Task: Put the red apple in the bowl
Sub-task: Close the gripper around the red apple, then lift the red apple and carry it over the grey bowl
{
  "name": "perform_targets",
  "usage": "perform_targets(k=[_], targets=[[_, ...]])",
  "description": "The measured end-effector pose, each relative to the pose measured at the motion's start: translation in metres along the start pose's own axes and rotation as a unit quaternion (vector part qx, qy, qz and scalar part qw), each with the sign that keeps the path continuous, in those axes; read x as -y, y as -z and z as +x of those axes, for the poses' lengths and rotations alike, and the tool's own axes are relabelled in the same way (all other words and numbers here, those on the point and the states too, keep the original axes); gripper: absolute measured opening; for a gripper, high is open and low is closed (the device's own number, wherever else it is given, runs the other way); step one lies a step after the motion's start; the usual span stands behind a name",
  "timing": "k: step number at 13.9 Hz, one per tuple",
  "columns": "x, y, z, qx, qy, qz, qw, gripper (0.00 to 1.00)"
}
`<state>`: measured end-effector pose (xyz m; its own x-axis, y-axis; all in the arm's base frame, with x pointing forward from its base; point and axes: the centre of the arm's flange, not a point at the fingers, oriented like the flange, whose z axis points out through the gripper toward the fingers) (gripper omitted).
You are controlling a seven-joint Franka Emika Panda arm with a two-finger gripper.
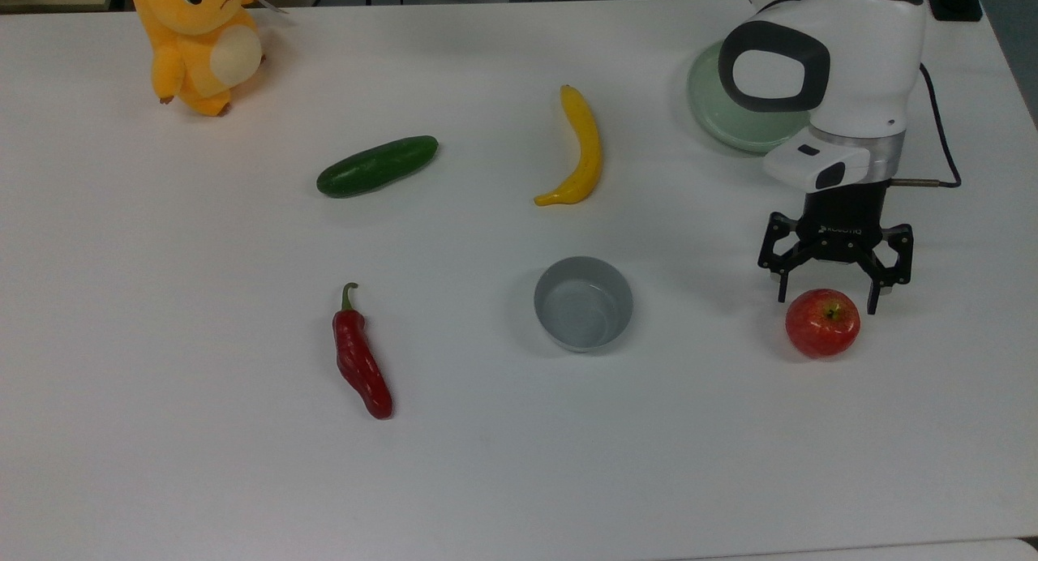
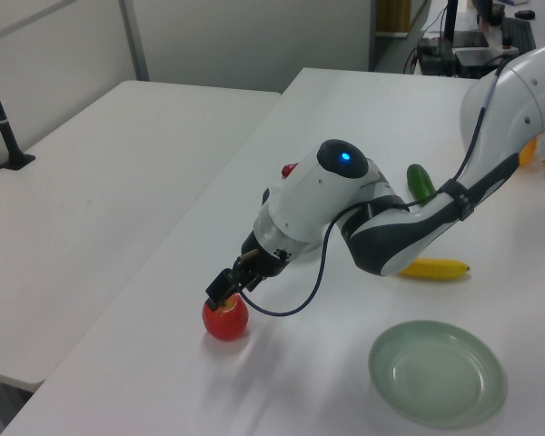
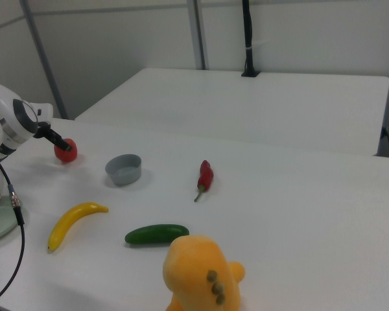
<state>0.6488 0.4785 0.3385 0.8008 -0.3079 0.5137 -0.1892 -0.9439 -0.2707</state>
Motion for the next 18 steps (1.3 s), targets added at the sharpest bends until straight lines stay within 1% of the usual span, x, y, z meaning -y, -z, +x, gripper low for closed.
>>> perform_targets(k=[2, 4, 6, 7, 8, 11, 16, 18], targets=[[-0.002, -0.006, 0.000, -0.004, 0.004, -0.003, 1.0000, 1.00], [-0.004, -0.016, -0.005, -0.007, 0.013, -0.007, 0.9999, 1.00], [-0.001, -0.018, -0.010, -0.011, 0.023, -0.007, 0.9997, 0.98], [0.000, -0.018, -0.011, -0.014, 0.028, -0.007, 0.9995, 0.83], [0.000, -0.017, -0.011, -0.016, 0.030, -0.007, 0.9994, 0.76], [0.001, -0.017, -0.011, -0.017, 0.032, -0.007, 0.9993, 0.74], [0.001, -0.017, -0.011, -0.018, 0.032, -0.007, 0.9993, 0.74], [0.003, -0.012, -0.005, -0.023, 0.029, -0.003, 0.9993, 0.74]])
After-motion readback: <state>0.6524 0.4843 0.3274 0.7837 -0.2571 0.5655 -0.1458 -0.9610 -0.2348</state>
